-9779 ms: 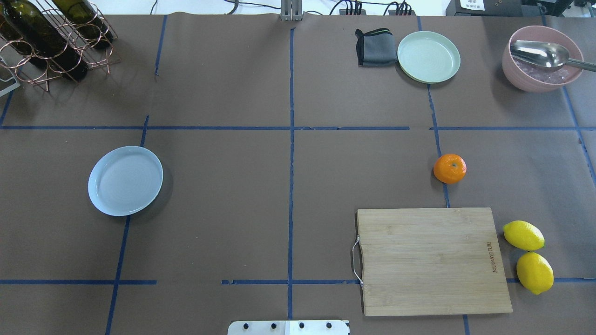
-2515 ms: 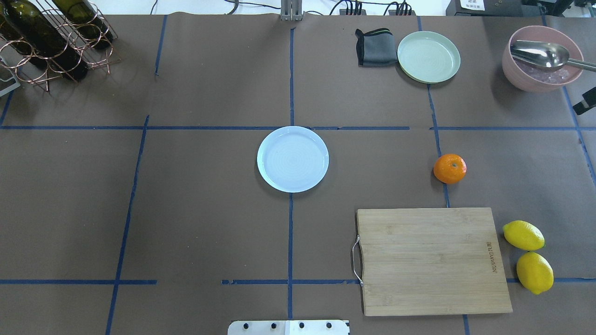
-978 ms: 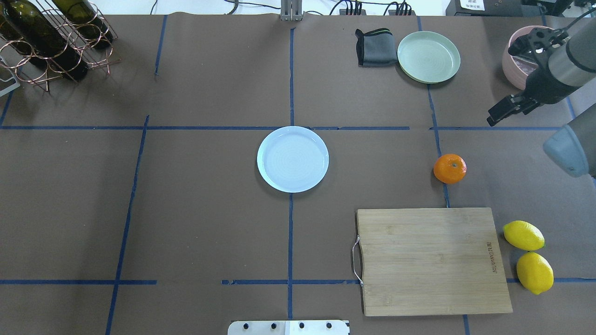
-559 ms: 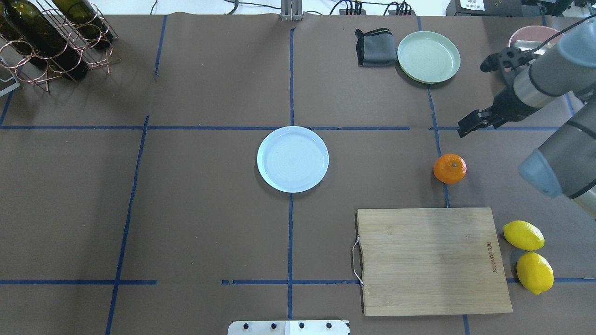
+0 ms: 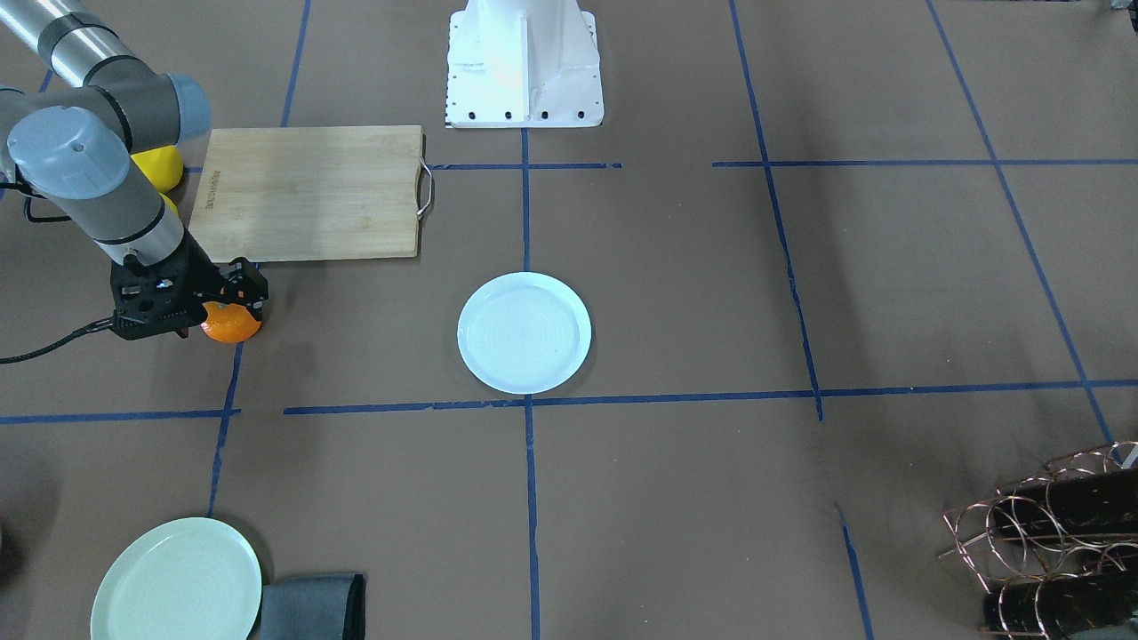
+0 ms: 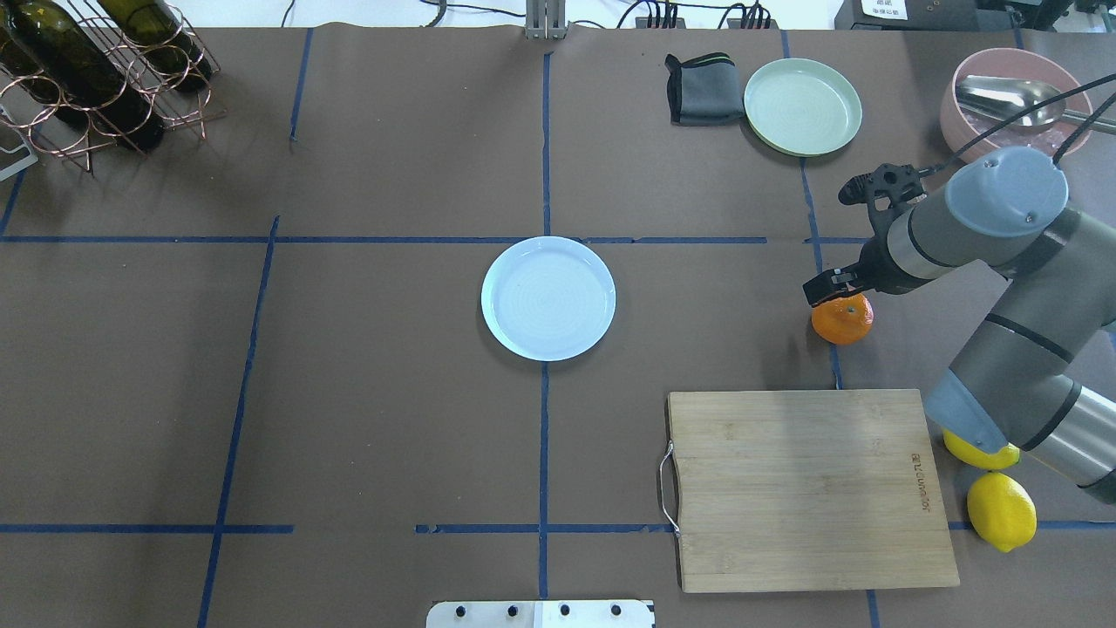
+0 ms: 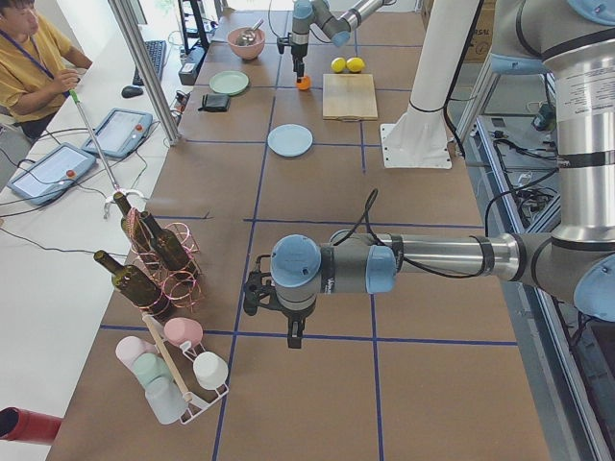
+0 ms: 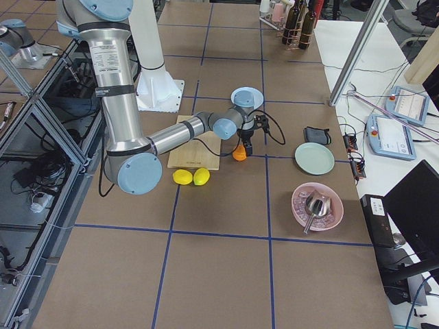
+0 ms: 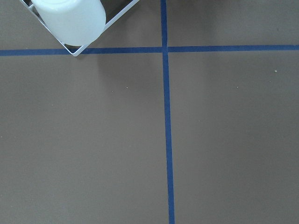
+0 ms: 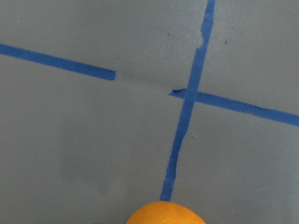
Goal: Pick orange to plate
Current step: 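Lower the right gripper and grasp the orange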
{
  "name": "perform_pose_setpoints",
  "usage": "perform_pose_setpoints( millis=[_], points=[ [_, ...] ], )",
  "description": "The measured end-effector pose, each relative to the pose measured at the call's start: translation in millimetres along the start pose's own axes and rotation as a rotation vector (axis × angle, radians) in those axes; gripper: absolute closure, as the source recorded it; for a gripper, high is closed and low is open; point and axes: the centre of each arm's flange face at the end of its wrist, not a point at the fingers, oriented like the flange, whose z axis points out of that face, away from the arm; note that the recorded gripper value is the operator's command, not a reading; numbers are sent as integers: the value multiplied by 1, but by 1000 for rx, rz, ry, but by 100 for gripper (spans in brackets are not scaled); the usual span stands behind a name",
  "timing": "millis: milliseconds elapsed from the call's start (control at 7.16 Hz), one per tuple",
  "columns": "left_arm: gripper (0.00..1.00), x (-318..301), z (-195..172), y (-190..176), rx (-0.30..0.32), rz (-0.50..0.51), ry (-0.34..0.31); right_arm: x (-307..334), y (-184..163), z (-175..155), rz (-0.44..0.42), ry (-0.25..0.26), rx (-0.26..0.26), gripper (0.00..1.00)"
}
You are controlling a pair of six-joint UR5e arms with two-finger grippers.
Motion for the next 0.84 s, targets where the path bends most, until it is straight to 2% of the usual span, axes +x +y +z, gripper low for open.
perform_pose_setpoints(
  millis=[559, 699, 838],
  points=[
    [0, 2, -1, 0, 3, 3, 0, -9, 17, 20, -31, 34, -16, 2],
    [0, 2, -2, 0, 3, 3, 0, -11, 19, 23, -35, 36, -22, 46],
    [0, 2, -2, 0, 3, 3, 0, -12, 21, 25, -37, 38, -27, 82]
  ],
)
